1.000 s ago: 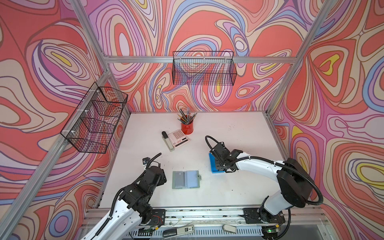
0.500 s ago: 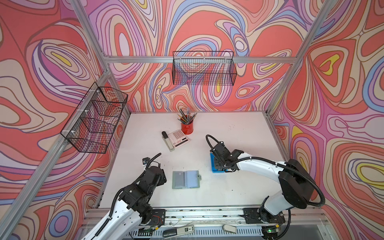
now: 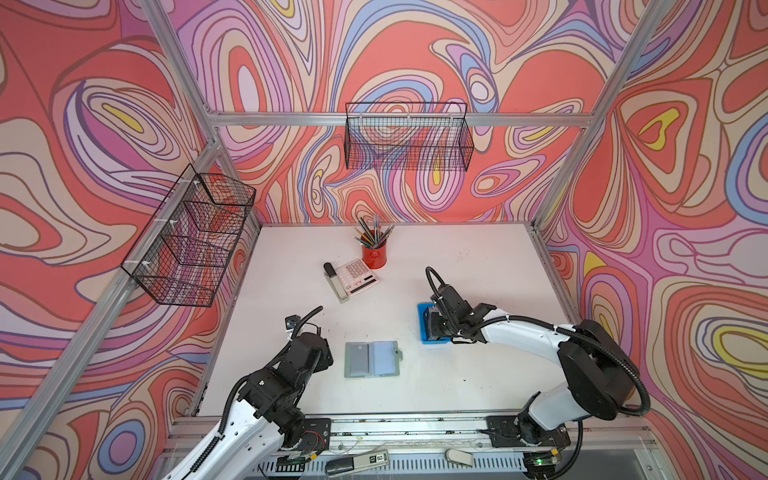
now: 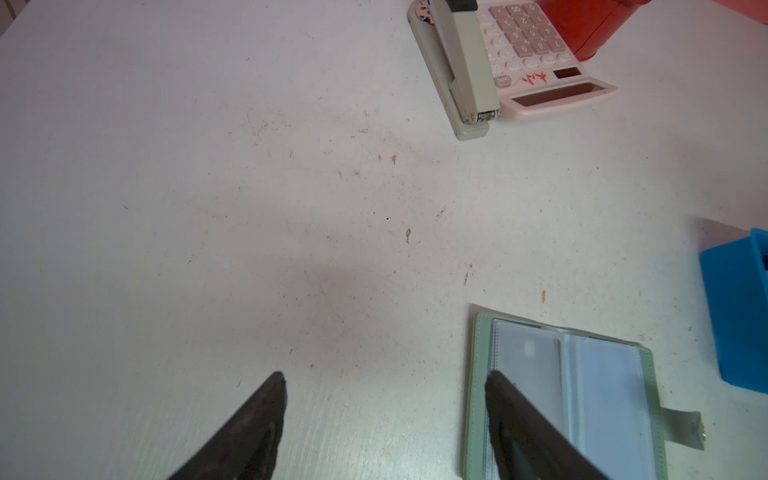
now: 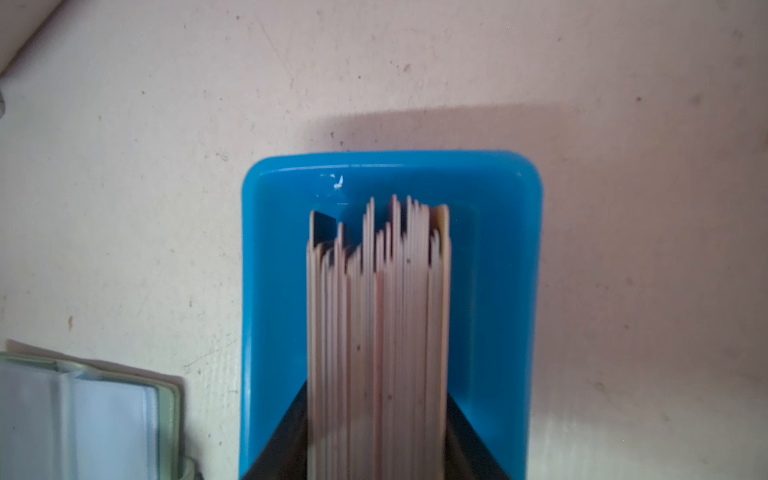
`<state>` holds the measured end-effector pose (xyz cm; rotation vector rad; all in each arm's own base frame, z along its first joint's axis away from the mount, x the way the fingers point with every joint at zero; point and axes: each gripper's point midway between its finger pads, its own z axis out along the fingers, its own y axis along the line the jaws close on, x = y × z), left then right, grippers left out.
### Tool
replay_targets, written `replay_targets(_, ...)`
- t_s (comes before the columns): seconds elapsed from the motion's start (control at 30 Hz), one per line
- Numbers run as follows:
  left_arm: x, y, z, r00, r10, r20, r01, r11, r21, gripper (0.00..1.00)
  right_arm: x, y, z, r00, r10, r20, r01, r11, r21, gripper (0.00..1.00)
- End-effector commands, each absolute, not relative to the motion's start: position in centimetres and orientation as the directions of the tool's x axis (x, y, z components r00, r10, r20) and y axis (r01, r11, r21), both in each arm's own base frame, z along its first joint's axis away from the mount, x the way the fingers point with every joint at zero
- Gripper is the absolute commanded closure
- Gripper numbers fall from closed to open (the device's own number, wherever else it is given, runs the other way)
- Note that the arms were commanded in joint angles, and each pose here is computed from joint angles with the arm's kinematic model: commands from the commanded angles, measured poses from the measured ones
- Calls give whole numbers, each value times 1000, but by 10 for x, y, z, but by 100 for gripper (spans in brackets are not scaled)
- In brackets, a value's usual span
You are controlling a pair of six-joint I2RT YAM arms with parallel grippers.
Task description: Put the credit cards into the card holder
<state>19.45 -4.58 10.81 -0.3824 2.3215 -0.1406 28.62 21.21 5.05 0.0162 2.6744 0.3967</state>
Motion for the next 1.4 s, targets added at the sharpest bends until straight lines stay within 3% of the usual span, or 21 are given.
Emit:
replay_targets(0.0, 194, -45, 106, -660, -315, -682, -229, 949, -216, 23, 295, 221, 72, -880, 119, -459, -85, 913, 399, 55)
replay_targets(0.23, 194, -45, 106, -660, -315, -682, -229, 949, -217, 23, 301, 214, 73, -875, 153, -459, -80, 890, 449, 37)
replay_targets(0.37, 194, -45, 106, -660, -315, -682, -229, 949, -216, 23, 300, 214, 72, -878, 161, -451, -82, 877, 473, 37)
replay_targets(0.73, 194, -45, 106, -660, -315, -682, -229, 949, -218, 23, 297, 205, 78, -870, 176, -461, -67, 884, 463, 52)
replay_targets(0.93, 194, -45, 106, -660, -316, -682, -229, 949, -218, 23, 295, 202, 80, -867, 181, -463, -63, 884, 463, 55)
replay_targets(1.37, 194, -45, 106, -659, -317, -683, -230, 948, -218, 23, 295, 195, 80, -865, 183, -467, -48, 896, 441, 82)
